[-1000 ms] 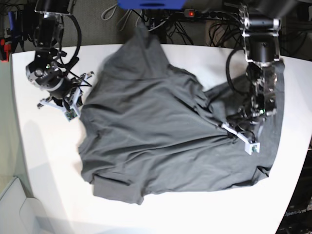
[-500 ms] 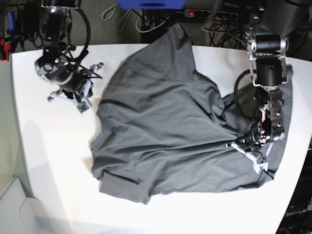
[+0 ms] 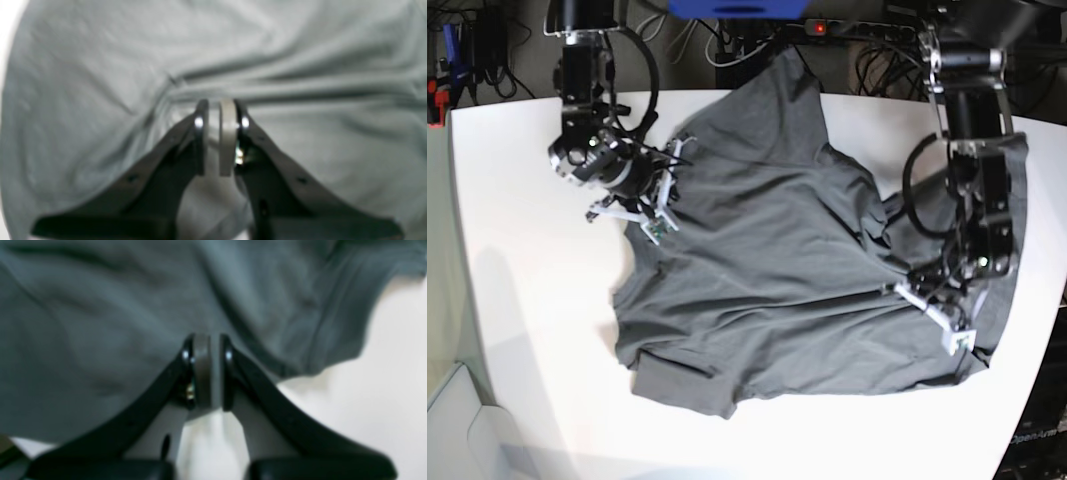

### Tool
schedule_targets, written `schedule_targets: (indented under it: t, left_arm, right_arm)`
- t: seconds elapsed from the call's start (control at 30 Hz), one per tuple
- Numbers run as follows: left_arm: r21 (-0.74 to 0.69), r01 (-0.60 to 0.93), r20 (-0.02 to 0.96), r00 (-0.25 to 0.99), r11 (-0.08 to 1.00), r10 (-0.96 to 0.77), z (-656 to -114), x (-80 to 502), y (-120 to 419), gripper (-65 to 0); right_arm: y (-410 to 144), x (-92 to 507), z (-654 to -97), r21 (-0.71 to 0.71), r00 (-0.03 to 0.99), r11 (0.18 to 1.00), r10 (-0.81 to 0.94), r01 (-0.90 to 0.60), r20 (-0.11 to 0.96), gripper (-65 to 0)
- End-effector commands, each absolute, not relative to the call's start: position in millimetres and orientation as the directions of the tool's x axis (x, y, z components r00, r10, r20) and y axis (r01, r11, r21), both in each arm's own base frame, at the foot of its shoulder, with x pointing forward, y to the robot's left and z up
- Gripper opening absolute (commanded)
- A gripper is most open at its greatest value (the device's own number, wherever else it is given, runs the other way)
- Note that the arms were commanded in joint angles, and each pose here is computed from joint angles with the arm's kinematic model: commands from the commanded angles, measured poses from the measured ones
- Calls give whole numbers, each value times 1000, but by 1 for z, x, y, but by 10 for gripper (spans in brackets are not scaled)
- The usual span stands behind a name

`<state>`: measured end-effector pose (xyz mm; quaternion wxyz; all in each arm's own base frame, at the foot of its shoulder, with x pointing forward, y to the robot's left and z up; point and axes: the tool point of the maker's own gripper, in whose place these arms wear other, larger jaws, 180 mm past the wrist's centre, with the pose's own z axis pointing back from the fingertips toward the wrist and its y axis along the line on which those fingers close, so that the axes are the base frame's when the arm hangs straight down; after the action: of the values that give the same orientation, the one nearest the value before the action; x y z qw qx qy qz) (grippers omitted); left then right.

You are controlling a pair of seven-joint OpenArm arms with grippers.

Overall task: Layout the t-shirt on the table in an organized manner, then fold the t-shirt properly
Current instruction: 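Pull both grippers apart holding the shirt shoulders to stretch it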

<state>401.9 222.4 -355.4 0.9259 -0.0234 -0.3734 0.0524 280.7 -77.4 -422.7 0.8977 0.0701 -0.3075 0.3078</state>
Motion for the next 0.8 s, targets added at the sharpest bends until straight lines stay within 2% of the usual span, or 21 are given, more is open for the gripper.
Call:
schedule_targets:
  t: [0.0, 0.1, 0.33, 0.53, 0.77]
  left_arm:
    - [-61, -127, 728, 673, 990, 132, -336, 406, 245, -587]
    - [-60, -183, 707, 686, 981, 171, -344, 384, 264, -587]
    - [40, -244, 635, 755, 969, 164, -370, 329, 315, -587]
    - [72, -245, 564, 809, 967, 163, -399, 295, 319, -586]
    - [54, -273, 547, 813, 961, 200, -434, 285, 323, -586]
  right_arm:
    - [-77, 295, -416, -68, 603, 805, 495, -589, 626, -615]
    - [-84, 297, -433, -45, 623, 809, 485, -586, 614, -615]
    - [-143, 291, -456, -17, 727, 894, 375, -448, 575, -615]
    - [-195, 282, -456, -67, 757, 925, 346, -375, 555, -615]
    - [-220, 265, -462, -84, 785, 937, 330, -338, 523, -615]
